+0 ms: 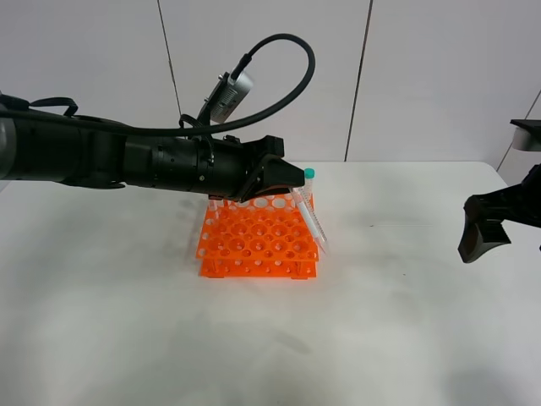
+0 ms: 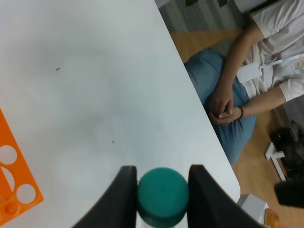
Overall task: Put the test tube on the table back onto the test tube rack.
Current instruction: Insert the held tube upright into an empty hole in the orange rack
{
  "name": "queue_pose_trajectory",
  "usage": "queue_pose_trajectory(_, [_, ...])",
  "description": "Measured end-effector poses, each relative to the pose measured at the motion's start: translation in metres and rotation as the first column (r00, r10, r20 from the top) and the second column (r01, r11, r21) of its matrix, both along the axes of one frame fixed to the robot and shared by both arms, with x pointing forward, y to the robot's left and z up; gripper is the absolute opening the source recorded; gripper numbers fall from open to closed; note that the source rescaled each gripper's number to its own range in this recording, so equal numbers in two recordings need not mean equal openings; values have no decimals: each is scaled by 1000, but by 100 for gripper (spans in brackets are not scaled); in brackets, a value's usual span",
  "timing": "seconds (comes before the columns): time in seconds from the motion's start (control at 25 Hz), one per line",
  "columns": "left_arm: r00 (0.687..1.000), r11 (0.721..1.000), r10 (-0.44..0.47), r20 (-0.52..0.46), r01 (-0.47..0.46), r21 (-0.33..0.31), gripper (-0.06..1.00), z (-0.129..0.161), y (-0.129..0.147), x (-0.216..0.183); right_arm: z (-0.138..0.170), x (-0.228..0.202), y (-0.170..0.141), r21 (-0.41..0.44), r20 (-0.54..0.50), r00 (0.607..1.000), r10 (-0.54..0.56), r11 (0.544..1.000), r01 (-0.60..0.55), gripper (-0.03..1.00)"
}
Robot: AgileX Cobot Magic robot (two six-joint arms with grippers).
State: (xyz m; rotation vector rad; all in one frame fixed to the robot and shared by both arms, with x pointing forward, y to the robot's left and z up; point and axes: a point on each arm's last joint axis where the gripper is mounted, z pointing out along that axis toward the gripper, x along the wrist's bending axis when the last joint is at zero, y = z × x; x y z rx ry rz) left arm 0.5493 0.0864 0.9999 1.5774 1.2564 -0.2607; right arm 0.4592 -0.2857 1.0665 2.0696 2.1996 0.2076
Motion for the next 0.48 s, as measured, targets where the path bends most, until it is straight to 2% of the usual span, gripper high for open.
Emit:
queue_pose_trajectory(0.28, [1000, 1000, 1, -2, -1, -1, 0, 0, 0, 0, 2, -72, -3, 14, 114, 993, -5, 1000, 4, 100])
queue_pose_trajectory(0.4, [1000, 1000, 1, -2, -1, -1, 0, 0, 0, 0, -4, -106, -5, 24, 245, 969, -8, 1000, 3, 100])
queue_pose_trajectory(0.48, [1000, 1000, 1, -3, -1, -1, 0, 0, 0, 0, -10, -128, -6, 31, 360, 933, -12, 1000, 1, 100])
